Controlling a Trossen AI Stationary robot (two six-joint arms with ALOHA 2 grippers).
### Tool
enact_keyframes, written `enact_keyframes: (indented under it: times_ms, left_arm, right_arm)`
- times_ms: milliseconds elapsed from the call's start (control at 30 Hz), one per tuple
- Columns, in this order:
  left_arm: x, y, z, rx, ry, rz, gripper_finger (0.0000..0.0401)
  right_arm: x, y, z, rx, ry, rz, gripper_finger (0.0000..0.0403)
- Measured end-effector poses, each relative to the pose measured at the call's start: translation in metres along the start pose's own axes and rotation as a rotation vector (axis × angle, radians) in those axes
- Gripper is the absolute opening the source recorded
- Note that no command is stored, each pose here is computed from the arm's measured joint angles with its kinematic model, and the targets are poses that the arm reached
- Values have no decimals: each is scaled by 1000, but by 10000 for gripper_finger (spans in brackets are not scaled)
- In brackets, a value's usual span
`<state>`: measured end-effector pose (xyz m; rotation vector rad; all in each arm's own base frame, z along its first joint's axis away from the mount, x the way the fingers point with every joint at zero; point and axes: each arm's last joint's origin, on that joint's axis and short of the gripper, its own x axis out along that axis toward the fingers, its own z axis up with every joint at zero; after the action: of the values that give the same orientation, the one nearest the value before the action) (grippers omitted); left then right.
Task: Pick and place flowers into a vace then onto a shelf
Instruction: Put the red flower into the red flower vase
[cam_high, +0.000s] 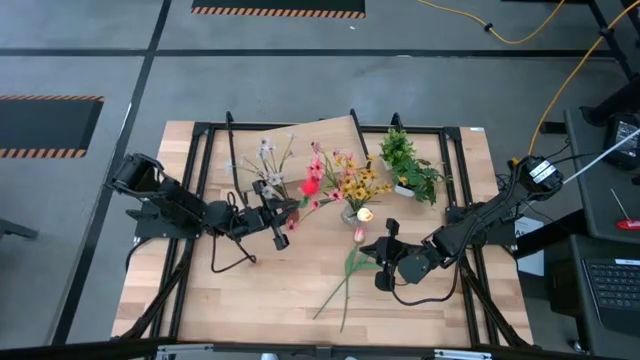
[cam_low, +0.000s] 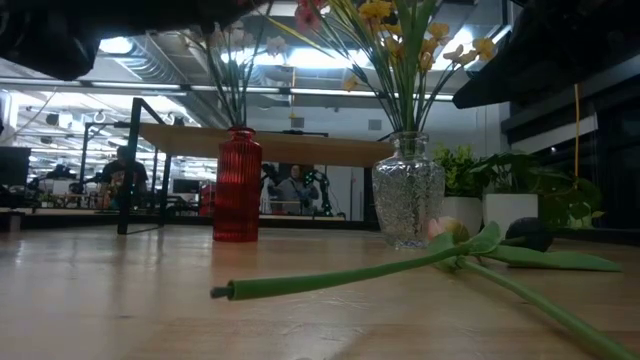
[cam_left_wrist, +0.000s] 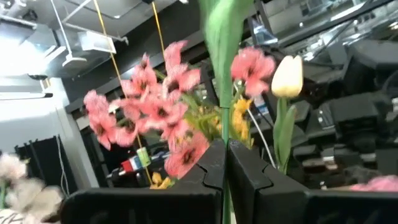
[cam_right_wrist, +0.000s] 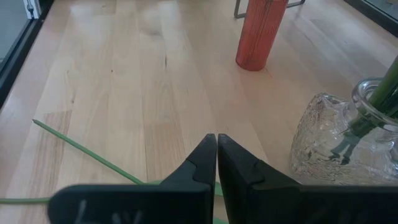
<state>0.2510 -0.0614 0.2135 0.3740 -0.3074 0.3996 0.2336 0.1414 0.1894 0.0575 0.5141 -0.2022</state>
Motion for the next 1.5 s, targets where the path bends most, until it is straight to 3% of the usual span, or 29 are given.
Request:
enact_keyframes:
  times_ms: [300, 833, 1067, 1500]
  left_arm:
    - [3, 2, -5, -13, -13, -24, 3]
    - [3, 5, -7, -16, 43, 61, 3]
    - [-13, 12, -26, -75, 95, 23, 3]
    - [-17, 19, -36, -75, 122, 24, 3]
  right_arm:
    - [0, 0, 0, 1, 0, 0, 20]
    - [0, 0, 0, 0, 0, 0, 20]
    - [0, 0, 0, 3, 0, 0, 20]
    - [0, 0, 0, 0, 0, -1, 20]
